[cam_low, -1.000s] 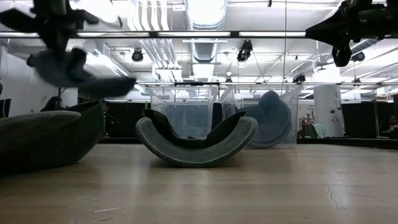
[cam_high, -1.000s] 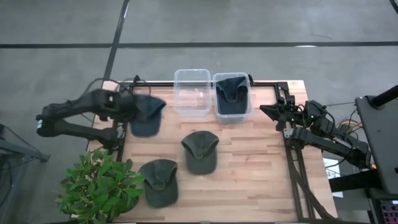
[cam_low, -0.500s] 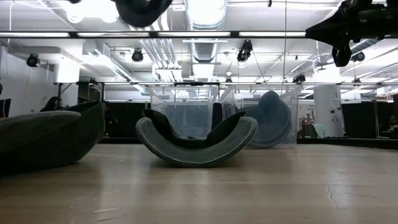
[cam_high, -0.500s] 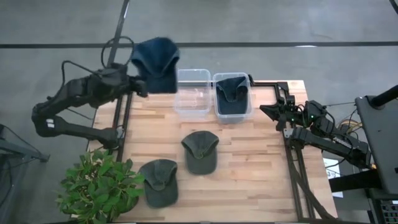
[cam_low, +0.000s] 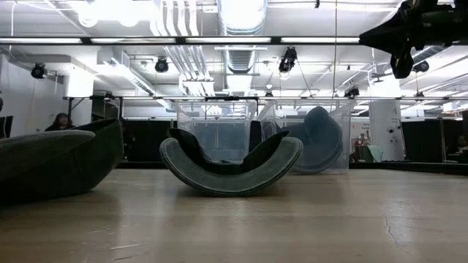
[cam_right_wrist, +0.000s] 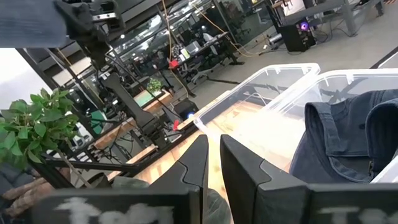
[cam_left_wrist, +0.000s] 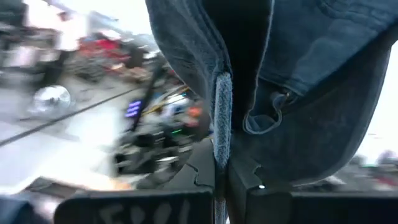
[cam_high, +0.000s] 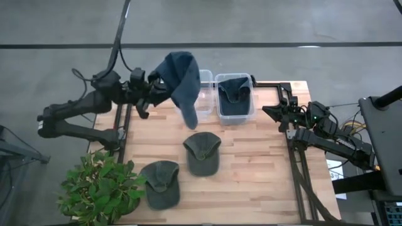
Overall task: Pick & Place hat
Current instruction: Put the blue cap into the right transparent bin
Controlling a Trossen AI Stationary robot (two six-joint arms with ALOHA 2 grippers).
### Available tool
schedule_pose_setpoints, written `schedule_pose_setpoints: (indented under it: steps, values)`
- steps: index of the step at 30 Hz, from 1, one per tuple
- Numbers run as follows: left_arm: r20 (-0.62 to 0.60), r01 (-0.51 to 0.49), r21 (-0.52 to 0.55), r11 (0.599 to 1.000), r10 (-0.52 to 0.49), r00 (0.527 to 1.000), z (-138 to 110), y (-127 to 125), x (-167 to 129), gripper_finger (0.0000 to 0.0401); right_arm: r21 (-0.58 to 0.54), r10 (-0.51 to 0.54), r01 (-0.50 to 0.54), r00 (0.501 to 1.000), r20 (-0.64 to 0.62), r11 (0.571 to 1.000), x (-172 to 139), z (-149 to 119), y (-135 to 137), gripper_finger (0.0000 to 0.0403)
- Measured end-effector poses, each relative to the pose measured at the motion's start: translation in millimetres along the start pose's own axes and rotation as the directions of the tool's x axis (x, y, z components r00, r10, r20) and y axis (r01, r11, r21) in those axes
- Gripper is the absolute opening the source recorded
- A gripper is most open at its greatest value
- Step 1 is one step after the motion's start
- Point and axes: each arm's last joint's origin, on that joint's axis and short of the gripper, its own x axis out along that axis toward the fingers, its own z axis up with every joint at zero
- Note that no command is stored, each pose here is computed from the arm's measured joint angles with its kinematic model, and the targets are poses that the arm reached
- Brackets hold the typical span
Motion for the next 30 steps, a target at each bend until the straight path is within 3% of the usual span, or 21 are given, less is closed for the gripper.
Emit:
schedule_pose_setpoints:
  steps: [4, 8, 14, 21, 23, 26, 28, 30]
  values:
    - [0.050, 0.184, -0.066, 0.981, -0.181, 0.982, -9.9, 0.4, 1.9, 0.0006, 0.003, -0.009, 0.009, 1.000, -0.015, 1.000, 0.0, -1.4, -0.9, 0.0038]
    - [0.090, 0.291, -0.126, 0.948, -0.281, 0.955, -19.2, 2.3, 0.7, 0.0006, 0.004, -0.014, 0.014, 1.000, -0.025, 1.000, 0.0, -2.4, -1.5, 0.0038]
    - [0.110, 0.359, -0.213, 0.909, -0.343, 0.933, -27.0, 3.9, -1.5, 0.0006, 0.004, -0.014, 0.014, 1.000, -0.025, 1.000, 0.0, -2.4, -1.4, 0.0038]
    - [0.123, 0.364, -0.227, 0.903, -0.344, 0.931, -27.2, 3.9, -1.8, 0.0006, 0.005, -0.014, 0.014, 1.000, -0.025, 1.000, 0.0, -2.5, -1.5, 0.0038]
    - [0.143, 0.310, -0.261, 0.914, -0.282, 0.949, -27.5, 6.0, -1.0, 0.0006, 0.004, -0.014, 0.014, 1.000, -0.025, 1.000, 0.0, -2.4, -1.5, 0.0038]
    - [0.129, 0.096, -0.383, 0.919, -0.050, 0.990, -36.0, 17.0, 2.7, 0.0006, 0.004, -0.014, 0.014, 1.000, -0.025, 1.000, 0.0, -2.4, -1.4, 0.0038]
    - [0.080, -0.078, -0.472, 0.878, 0.131, 0.988, -47.0, 27.5, 6.5, 0.0006, 0.005, -0.014, 0.014, 1.000, -0.025, 1.000, 0.0, -2.4, -1.4, 0.0038]
    - [0.029, -0.213, -0.551, 0.807, 0.274, 0.961, -58.3, 37.7, 10.5, 0.0006, 0.007, -0.014, 0.015, 1.000, -0.025, 1.000, 0.0, -2.4, -1.5, 0.0038]
